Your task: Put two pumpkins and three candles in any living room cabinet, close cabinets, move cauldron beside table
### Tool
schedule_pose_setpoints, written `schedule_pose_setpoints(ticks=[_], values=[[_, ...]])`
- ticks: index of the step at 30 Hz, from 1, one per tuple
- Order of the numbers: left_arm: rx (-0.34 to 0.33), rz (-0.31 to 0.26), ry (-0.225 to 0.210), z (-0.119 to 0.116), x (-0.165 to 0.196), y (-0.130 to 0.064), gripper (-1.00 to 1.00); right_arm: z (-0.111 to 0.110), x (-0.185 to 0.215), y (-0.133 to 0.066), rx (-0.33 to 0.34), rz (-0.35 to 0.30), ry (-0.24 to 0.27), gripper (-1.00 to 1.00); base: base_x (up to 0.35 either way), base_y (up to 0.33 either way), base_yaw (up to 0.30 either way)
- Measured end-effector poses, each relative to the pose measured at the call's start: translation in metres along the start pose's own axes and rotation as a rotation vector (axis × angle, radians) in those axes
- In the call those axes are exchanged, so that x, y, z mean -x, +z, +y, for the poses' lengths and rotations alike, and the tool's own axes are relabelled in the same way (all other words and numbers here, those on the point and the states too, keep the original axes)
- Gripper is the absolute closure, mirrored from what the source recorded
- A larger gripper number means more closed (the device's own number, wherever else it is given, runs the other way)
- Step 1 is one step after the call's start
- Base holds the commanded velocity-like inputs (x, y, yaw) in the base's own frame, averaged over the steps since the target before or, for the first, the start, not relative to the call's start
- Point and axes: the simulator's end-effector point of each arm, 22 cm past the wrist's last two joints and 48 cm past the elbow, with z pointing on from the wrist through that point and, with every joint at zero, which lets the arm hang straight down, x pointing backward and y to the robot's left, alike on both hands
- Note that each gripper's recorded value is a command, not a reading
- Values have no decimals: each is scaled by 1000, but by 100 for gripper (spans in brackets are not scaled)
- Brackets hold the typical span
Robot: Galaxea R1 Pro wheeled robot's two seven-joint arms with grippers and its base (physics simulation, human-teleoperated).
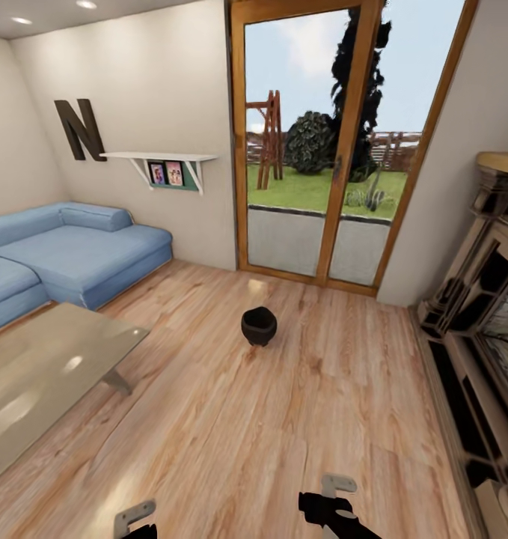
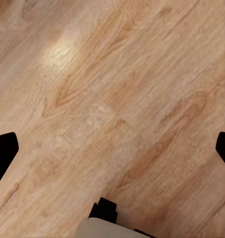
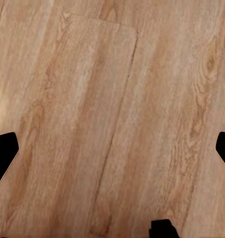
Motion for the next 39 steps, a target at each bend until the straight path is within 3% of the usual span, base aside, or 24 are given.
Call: schedule_pose_setpoints(ticks=[13,39], values=[[0,0,1,0,0,0,-100,0,0,0,0,-1,1,-100,331,-18,0],[1,1,1,0,0,0,-100,-1,0,0,-2,0,-1,-100,324,-137,0]])
